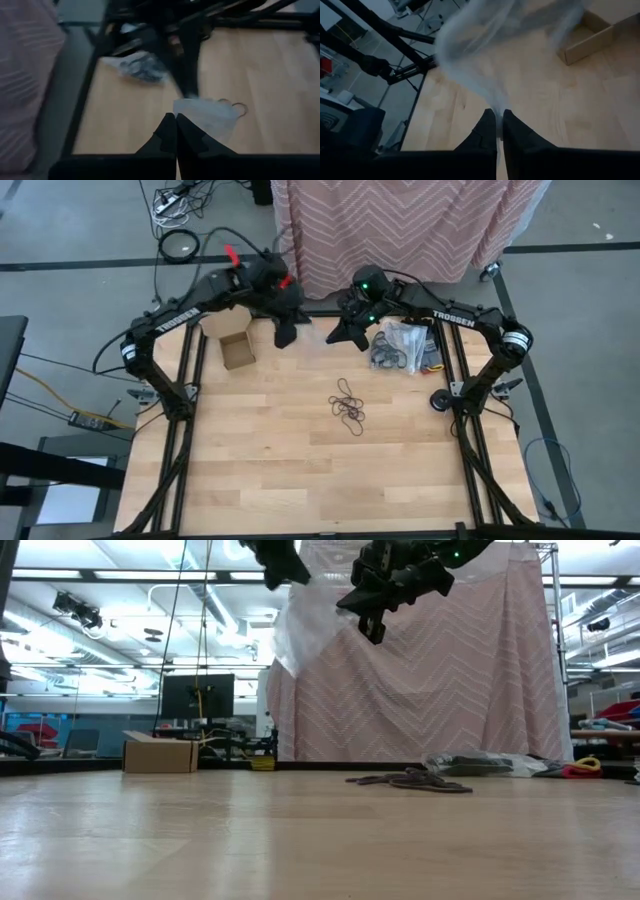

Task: Sort rubber bands
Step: Open the transparent zip bag

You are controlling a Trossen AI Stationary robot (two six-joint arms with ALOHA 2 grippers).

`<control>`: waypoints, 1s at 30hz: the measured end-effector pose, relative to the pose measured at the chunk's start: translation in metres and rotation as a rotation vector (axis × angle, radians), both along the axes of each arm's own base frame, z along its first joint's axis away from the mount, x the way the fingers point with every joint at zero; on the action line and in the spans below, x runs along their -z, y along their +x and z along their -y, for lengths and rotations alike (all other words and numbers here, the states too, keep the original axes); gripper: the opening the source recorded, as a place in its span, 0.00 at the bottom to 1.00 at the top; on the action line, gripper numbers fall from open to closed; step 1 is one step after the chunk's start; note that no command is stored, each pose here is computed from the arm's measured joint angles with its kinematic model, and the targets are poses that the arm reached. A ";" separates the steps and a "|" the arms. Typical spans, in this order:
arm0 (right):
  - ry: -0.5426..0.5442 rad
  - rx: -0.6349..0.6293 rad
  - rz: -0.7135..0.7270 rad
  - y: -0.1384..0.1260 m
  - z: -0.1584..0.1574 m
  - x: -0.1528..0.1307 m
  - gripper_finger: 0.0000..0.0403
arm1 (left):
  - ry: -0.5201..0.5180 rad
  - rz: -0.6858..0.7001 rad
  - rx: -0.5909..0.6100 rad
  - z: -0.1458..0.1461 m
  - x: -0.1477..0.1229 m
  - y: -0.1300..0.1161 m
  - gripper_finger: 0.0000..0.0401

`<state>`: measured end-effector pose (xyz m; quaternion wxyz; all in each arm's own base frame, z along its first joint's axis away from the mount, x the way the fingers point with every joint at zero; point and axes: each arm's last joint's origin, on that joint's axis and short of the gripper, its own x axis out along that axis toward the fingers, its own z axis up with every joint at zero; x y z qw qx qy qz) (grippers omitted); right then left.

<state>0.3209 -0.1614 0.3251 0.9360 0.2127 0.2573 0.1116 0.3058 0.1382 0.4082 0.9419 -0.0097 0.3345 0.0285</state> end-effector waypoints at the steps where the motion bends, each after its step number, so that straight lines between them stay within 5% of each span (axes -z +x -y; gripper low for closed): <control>1: -0.002 0.001 0.003 0.000 0.000 0.000 0.00 | -0.015 0.005 0.009 -0.001 0.005 0.003 0.00; 10: 0.023 0.020 -0.097 -0.004 -0.003 0.007 0.00 | 0.027 -0.123 -0.106 -0.007 0.033 0.010 0.00; 15: -0.095 0.137 -0.238 -0.010 -0.002 0.015 0.00 | 0.006 -0.096 -0.061 -0.007 0.020 0.001 0.00; 21: -0.316 0.321 -0.263 -0.013 0.003 0.005 0.00 | -0.023 -0.175 -0.051 -0.004 0.036 0.001 0.00; 30: -0.487 0.431 -0.249 -0.008 0.000 -0.002 0.00 | 0.215 -0.137 -0.311 -0.016 0.034 0.010 0.00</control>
